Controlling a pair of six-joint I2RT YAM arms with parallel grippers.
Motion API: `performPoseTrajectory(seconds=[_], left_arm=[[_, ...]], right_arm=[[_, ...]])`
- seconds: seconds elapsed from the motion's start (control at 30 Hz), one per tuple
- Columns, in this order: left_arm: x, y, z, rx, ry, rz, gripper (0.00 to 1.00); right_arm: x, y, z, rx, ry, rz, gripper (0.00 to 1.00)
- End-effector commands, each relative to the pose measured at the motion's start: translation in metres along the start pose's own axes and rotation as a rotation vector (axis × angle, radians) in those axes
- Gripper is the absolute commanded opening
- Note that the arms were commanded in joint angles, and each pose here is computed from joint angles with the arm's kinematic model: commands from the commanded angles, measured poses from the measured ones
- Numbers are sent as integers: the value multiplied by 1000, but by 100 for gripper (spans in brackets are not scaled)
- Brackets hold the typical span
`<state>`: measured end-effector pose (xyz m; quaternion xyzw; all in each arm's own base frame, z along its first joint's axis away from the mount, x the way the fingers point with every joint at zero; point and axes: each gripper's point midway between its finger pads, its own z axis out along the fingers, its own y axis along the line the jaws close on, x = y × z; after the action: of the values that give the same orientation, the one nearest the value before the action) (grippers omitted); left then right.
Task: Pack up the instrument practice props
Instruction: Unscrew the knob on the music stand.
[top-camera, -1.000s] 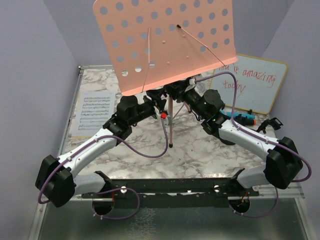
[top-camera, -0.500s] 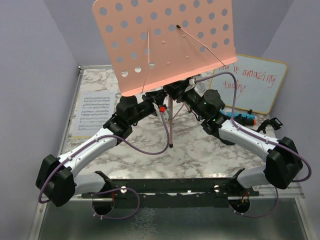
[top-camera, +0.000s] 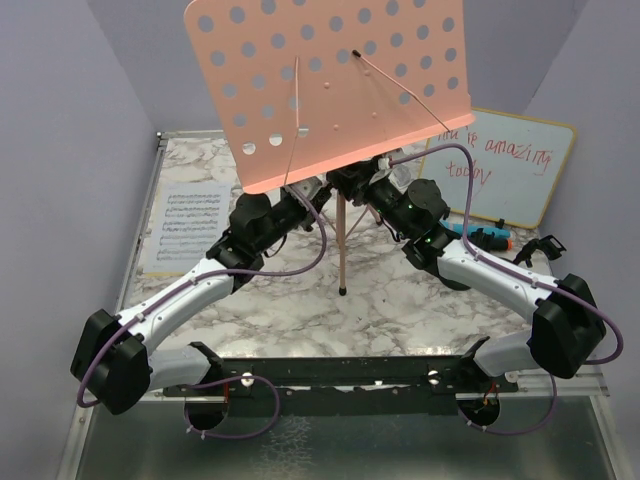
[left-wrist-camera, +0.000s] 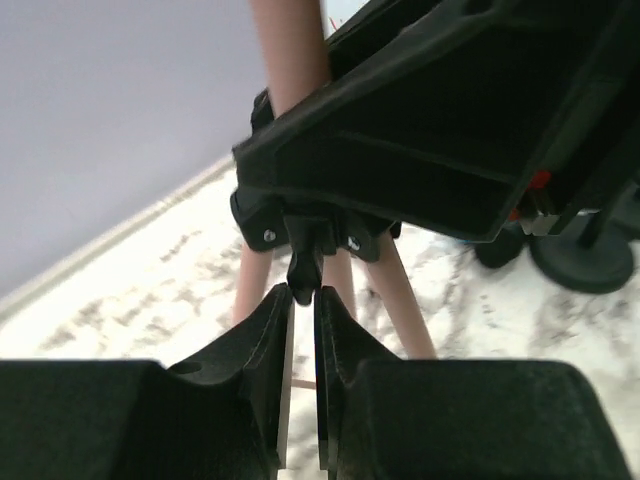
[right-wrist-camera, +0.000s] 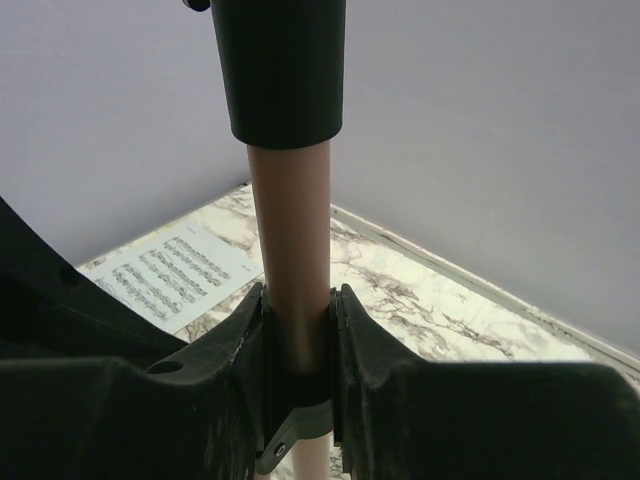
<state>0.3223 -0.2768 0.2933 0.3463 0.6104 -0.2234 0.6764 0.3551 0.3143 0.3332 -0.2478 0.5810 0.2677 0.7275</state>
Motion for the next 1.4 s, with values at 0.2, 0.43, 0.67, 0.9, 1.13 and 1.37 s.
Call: performPoseTrajectory(seconds=[0.2, 0.43, 0.67, 0.9, 1.13, 1.37], left_arm=[[19, -32, -3, -61, -8, -936, 19], [-3, -29, -8, -45, -135, -1106, 32], [-2, -6, -28, -133, -234, -1067, 54], [-18, 7, -25, -96, -286, -1039, 62], [-31, 19, -17, -68, -333, -1025, 63], [-38, 17, -5, 28, -372, -1074, 63]], right_arm=[[83, 11, -15, -43, 292, 11, 0], [86, 11, -13, -38, 309, 19, 0], [90, 8, -10, -20, 316, 17, 0], [89, 1, -15, 19, 305, 5, 0], [83, -9, -23, 77, 268, -2, 0], [83, -10, -20, 84, 267, 9, 0]])
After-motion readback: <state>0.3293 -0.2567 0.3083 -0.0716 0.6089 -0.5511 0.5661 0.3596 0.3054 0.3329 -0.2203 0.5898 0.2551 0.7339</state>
